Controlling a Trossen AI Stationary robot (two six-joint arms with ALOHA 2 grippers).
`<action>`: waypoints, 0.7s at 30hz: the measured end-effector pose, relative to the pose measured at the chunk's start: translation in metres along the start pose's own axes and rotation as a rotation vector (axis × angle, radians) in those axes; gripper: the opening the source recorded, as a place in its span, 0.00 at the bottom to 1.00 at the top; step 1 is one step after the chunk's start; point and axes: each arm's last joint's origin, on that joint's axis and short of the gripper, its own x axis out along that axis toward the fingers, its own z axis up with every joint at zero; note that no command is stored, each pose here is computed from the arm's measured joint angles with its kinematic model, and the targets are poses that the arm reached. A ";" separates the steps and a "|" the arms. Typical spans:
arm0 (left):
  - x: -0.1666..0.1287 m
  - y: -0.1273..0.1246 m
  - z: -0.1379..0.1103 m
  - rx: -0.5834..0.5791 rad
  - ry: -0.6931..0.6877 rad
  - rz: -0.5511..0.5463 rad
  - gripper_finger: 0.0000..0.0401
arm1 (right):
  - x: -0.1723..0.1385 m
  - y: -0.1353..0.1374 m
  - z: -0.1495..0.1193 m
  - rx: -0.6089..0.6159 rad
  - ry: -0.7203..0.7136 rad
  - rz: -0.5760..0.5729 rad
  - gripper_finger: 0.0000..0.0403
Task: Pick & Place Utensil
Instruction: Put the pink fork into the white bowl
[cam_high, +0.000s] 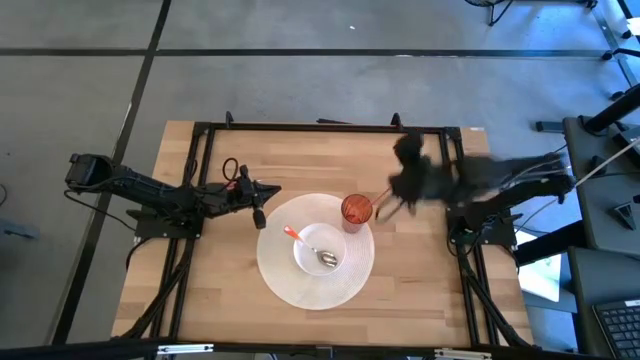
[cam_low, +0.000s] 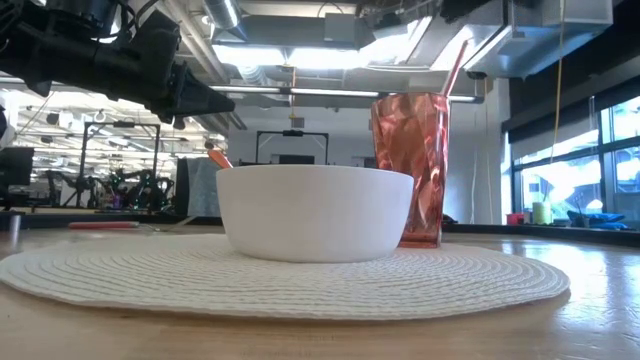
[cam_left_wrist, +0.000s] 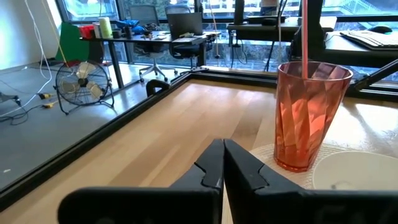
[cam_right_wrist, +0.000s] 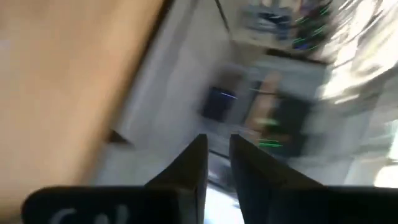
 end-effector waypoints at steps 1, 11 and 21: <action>0.000 0.000 0.000 0.000 0.000 0.000 0.01 | -0.003 -0.011 -0.009 0.140 -0.069 0.038 0.16; 0.000 0.002 0.002 0.006 -0.024 0.052 0.00 | -0.004 -0.051 -0.052 0.810 -0.978 0.475 0.03; 0.000 0.001 0.002 -0.020 -0.022 0.014 0.02 | 0.075 -0.011 -0.070 1.056 -1.308 0.633 0.02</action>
